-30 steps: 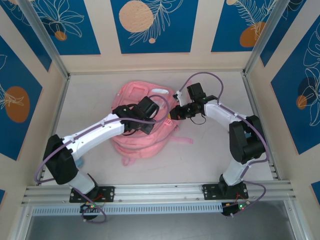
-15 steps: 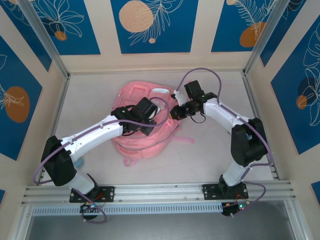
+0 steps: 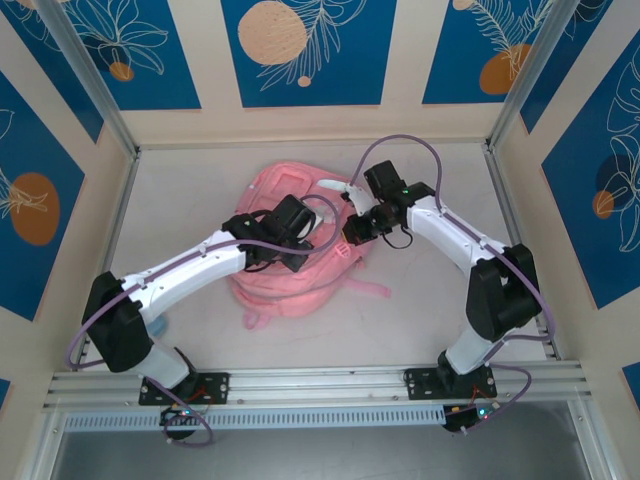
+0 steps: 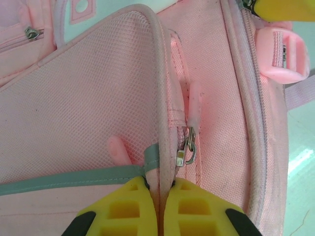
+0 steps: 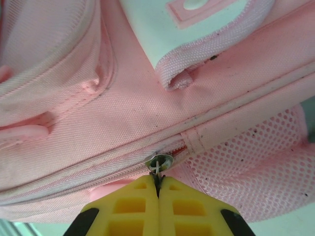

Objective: Pack the student bag

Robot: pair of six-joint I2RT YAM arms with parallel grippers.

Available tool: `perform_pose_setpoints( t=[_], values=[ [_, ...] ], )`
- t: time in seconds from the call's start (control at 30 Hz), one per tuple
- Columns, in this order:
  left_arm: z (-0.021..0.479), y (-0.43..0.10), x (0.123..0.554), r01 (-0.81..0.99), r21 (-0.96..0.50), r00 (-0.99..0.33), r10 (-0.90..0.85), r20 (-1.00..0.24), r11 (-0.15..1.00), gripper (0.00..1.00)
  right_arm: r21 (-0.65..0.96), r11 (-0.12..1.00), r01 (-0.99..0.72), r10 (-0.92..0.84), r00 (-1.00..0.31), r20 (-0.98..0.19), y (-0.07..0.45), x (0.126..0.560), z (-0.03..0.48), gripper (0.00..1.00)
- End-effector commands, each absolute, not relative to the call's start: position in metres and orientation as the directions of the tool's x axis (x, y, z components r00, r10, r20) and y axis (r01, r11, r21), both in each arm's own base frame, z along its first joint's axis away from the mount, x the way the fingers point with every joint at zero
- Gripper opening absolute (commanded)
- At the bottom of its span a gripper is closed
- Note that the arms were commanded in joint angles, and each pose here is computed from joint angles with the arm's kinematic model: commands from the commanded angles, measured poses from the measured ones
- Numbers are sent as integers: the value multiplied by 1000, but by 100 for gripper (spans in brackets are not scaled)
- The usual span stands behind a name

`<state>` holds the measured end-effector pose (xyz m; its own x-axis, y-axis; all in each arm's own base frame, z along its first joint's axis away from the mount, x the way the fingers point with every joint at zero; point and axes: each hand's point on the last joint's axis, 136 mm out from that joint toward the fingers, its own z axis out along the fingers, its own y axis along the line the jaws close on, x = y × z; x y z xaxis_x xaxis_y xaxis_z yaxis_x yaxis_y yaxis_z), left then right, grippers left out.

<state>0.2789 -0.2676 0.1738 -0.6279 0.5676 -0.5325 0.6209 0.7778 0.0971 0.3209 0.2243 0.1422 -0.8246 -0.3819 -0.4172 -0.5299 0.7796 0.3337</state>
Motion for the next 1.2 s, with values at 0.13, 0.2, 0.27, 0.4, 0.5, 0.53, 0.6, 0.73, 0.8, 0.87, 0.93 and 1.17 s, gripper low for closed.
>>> perform_pose_setpoints(
  t=[0.13, 0.2, 0.27, 0.4, 0.5, 0.53, 0.6, 0.73, 0.8, 0.87, 0.93, 1.17],
  values=[
    [193, -286, 279, 681, 60, -548, 562, -619, 730, 0, 87, 829, -553, -451, -751, -482, 202, 342, 159, 0],
    [192, -286, 280, 677, 59, -552, 559, -618, 734, 0, 131, 812, -568, -441, -746, -499, 209, 339, 167, 0],
    [191, -287, 280, 674, 55, -556, 555, -619, 737, 0, 212, 784, -584, -431, -757, -491, 218, 328, 174, 0],
    [191, -288, 286, 650, 55, -569, 533, -627, 758, 0, 401, 729, -554, -397, -820, -412, 234, 299, 184, 0],
    [191, -289, 290, 635, 57, -573, 520, -633, 770, 0, 491, 695, -526, -381, -848, -369, 243, 282, 194, 0],
    [192, -289, 291, 633, 56, -575, 516, -635, 772, 0, 518, 683, -515, -373, -856, -359, 245, 278, 199, 0],
    [192, -291, 293, 621, 42, -586, 499, -638, 783, 0, 562, 665, -492, -355, -870, -341, 249, 271, 206, 0],
    [191, -297, 296, 590, -8, -619, 446, -647, 808, 0, 635, 623, -457, -348, -889, -298, 261, 258, 210, 0],
    [192, -298, 299, 564, -24, -635, 415, -652, 825, 0, 649, 619, -442, -347, -895, -279, 265, 253, 209, 0],
    [193, -300, 300, 542, -48, -650, 383, -656, 839, 0, 660, 618, -427, -342, -902, -263, 268, 250, 206, 0],
    [194, -302, 303, 516, -74, -667, 347, -659, 853, 0, 674, 609, -418, -338, -906, -256, 272, 244, 204, 0],
    [205, -304, 307, 453, -162, -722, 255, -643, 877, 9, 673, 627, -393, -254, -920, -300, 269, 234, 192, 0]
  ],
)
